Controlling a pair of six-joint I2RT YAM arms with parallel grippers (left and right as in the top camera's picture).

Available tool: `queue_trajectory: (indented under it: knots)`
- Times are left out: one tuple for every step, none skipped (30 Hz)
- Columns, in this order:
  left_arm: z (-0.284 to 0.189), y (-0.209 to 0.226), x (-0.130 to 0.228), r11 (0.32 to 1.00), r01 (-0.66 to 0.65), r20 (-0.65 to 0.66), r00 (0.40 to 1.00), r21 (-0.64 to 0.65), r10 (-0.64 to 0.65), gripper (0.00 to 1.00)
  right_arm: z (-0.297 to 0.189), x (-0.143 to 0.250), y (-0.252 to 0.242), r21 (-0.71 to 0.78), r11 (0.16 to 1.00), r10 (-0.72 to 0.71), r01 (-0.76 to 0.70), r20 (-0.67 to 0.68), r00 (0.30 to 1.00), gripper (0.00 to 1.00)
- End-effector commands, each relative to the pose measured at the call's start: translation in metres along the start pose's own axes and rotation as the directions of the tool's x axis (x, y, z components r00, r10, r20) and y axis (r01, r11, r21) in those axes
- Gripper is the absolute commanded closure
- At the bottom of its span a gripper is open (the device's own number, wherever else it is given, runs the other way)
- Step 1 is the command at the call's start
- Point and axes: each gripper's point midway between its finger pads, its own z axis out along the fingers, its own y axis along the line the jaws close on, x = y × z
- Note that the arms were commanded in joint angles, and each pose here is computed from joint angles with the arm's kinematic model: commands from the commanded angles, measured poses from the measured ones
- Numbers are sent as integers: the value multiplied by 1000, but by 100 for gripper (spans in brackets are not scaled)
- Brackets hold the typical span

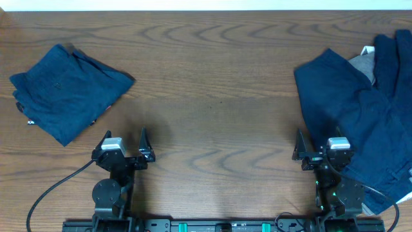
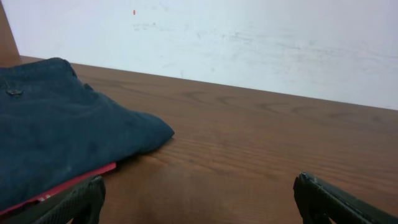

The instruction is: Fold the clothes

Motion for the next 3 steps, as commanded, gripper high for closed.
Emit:
queue_trajectory:
  knots:
    - [1,5,17,1000,-20,-52,998,-19,19,2,0,1,4,-17,1000,-16,16,1,1000,1]
    - [1,5,17,1000,-20,-52,998,-19,19,2,0,1,4,-17,1000,-16,16,1,1000,1]
    - [1,5,17,1000,-20,-52,998,-19,19,2,0,1,4,-17,1000,-16,16,1,1000,1]
